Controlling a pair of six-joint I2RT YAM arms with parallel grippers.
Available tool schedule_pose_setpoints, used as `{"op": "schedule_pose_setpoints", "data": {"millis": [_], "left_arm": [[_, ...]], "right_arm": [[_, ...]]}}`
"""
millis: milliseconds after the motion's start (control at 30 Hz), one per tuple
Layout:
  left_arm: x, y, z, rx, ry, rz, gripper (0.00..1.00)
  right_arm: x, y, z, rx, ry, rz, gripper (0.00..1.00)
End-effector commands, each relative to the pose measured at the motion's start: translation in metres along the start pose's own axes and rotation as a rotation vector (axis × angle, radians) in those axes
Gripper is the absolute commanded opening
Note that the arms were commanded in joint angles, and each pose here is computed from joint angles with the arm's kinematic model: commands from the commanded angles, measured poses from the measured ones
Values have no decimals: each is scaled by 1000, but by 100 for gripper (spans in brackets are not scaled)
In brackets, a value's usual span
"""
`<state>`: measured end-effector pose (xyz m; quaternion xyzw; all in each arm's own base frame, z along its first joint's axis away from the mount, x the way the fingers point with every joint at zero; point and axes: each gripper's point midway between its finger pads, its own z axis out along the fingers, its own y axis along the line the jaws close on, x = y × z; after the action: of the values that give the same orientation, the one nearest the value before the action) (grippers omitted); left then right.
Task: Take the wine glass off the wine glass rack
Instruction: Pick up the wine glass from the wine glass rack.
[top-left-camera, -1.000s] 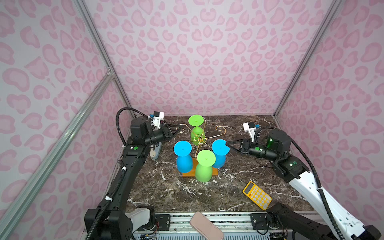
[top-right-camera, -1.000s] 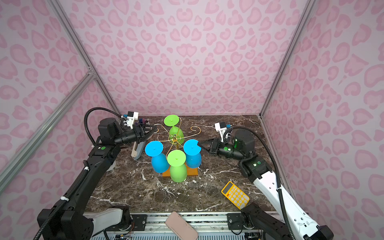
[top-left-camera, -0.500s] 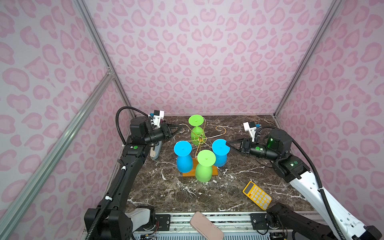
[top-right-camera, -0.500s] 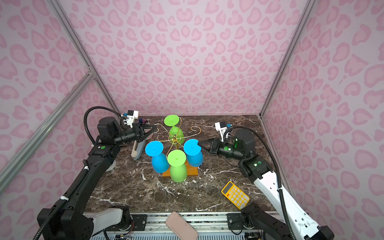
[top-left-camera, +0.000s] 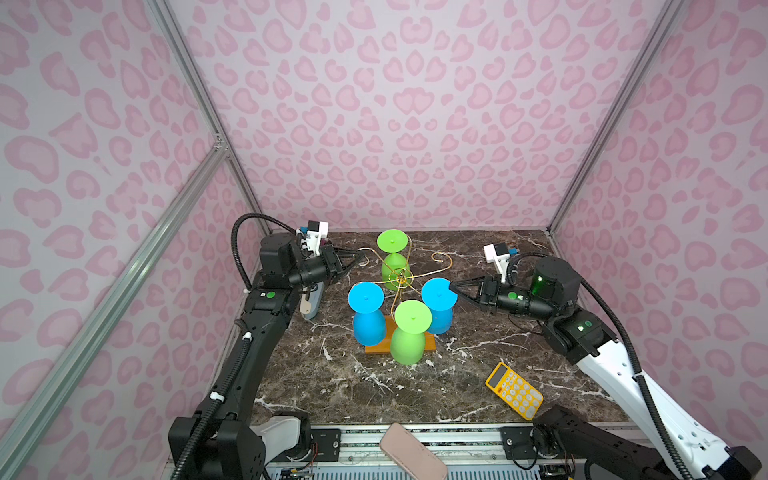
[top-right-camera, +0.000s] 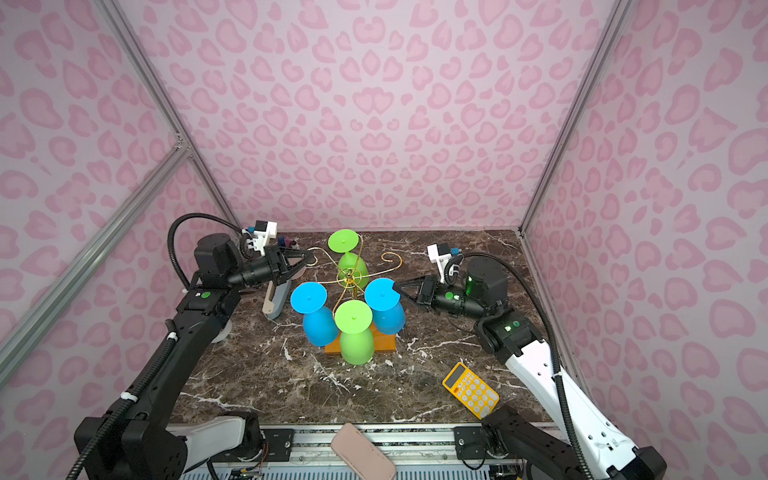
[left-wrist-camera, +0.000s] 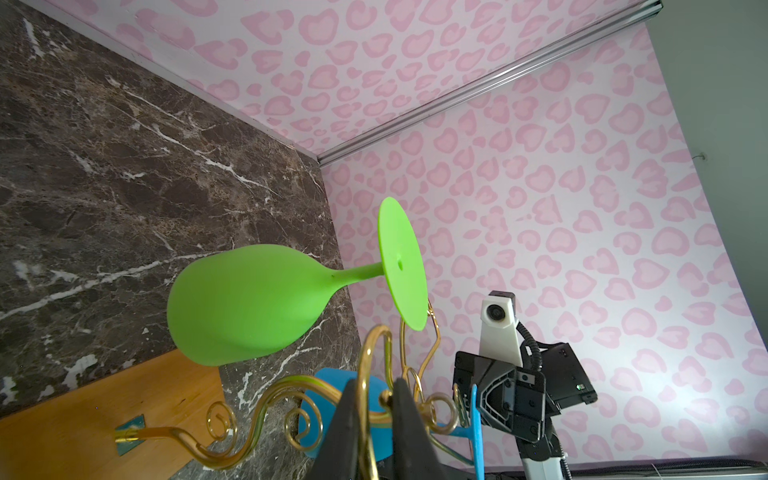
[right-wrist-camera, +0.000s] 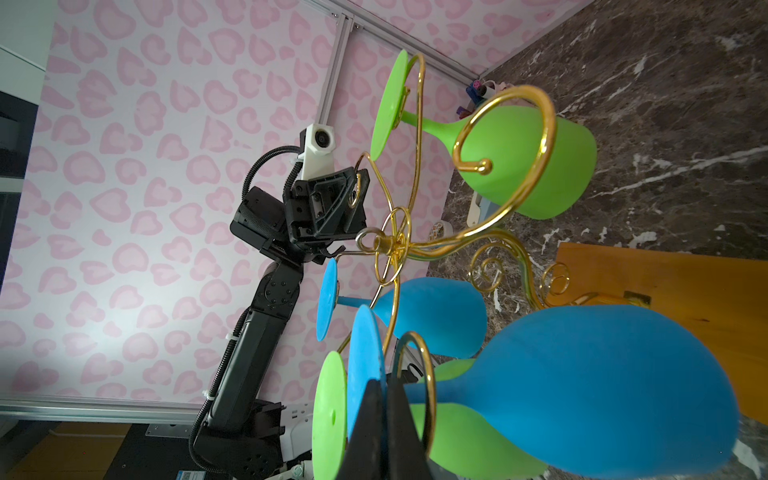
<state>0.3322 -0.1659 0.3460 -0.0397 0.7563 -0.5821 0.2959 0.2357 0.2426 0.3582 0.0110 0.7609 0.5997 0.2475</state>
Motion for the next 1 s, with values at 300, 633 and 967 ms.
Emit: {"op": "schedule_pose_setpoints", "data": {"millis": [300,633,967], "left_arm": [[-3,2,0,-10,-19,54,8],[-2,3,-1,-12,-20,54,8],[-2,4,0,-16,-19,51,9]], "right_arm": [[-11,9,3,-44,-53,7,0],[-10,13,14,-64,-39,11,0],[-20,11,16,-44,-77,-16,0]]}}
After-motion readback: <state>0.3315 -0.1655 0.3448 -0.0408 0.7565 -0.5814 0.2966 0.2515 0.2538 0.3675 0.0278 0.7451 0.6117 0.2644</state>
